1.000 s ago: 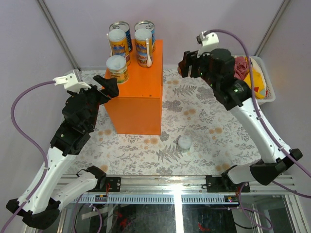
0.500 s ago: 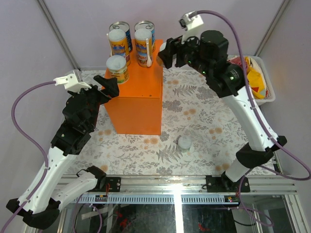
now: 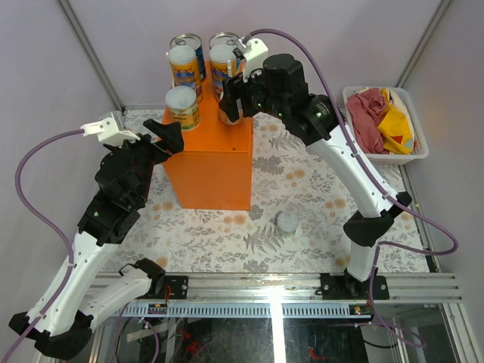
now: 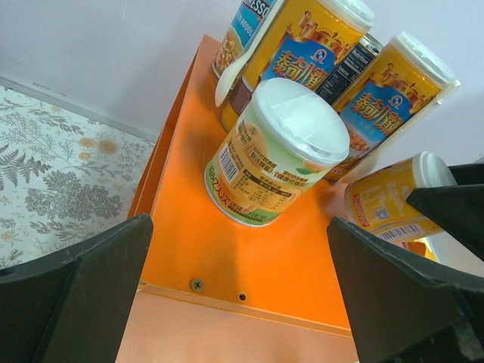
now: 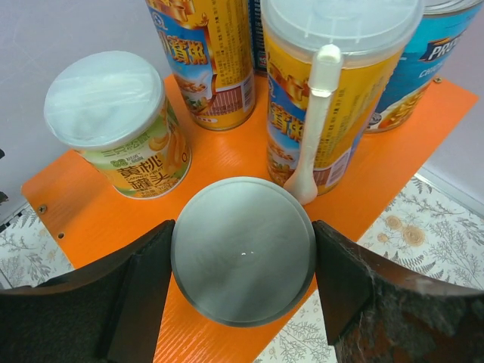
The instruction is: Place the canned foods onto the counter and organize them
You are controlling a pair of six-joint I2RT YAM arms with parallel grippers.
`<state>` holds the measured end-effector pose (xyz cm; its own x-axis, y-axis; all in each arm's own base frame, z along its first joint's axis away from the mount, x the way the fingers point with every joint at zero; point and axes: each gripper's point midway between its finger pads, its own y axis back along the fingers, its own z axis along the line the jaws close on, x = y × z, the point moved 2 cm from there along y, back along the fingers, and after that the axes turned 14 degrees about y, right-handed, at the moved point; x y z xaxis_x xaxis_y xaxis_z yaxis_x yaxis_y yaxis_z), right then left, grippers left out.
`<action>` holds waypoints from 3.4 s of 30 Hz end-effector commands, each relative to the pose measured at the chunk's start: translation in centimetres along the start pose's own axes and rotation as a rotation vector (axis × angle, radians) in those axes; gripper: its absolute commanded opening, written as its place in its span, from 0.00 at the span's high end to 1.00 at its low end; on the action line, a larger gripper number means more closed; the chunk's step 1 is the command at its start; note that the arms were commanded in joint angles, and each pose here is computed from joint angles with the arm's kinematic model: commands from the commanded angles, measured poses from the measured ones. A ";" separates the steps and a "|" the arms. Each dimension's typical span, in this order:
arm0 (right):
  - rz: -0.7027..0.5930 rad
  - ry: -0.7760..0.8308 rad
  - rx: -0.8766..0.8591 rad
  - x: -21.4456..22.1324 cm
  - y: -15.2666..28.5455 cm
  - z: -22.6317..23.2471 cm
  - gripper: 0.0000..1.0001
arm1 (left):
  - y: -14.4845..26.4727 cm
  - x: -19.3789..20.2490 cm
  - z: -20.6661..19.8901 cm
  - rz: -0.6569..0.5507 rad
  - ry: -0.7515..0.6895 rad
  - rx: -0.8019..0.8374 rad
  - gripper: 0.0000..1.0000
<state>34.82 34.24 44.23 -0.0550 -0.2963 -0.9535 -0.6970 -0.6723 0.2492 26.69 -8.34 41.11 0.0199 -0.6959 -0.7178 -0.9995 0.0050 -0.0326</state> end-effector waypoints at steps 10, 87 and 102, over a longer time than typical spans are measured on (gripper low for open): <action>-0.112 -0.016 -0.022 -3.5 -0.5 1.0 0.54 | 0.2 -0.8 -0.9 -0.038 0.035 0.046 0.00; 0.034 -0.181 0.368 9.7 12.0 -2.5 0.12 | 1.1 -0.5 -0.4 -0.027 0.091 0.052 0.01; 0.344 -0.378 0.316 28.0 14.3 2.5 0.09 | 0.5 0.8 -0.3 0.007 0.104 0.054 0.02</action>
<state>22.18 17.40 21.53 -0.4955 -0.2537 -0.8307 -0.7791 -0.2930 0.5542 26.06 -8.77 39.17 -0.0189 -0.7397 -0.6727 -0.9993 0.0358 -0.0114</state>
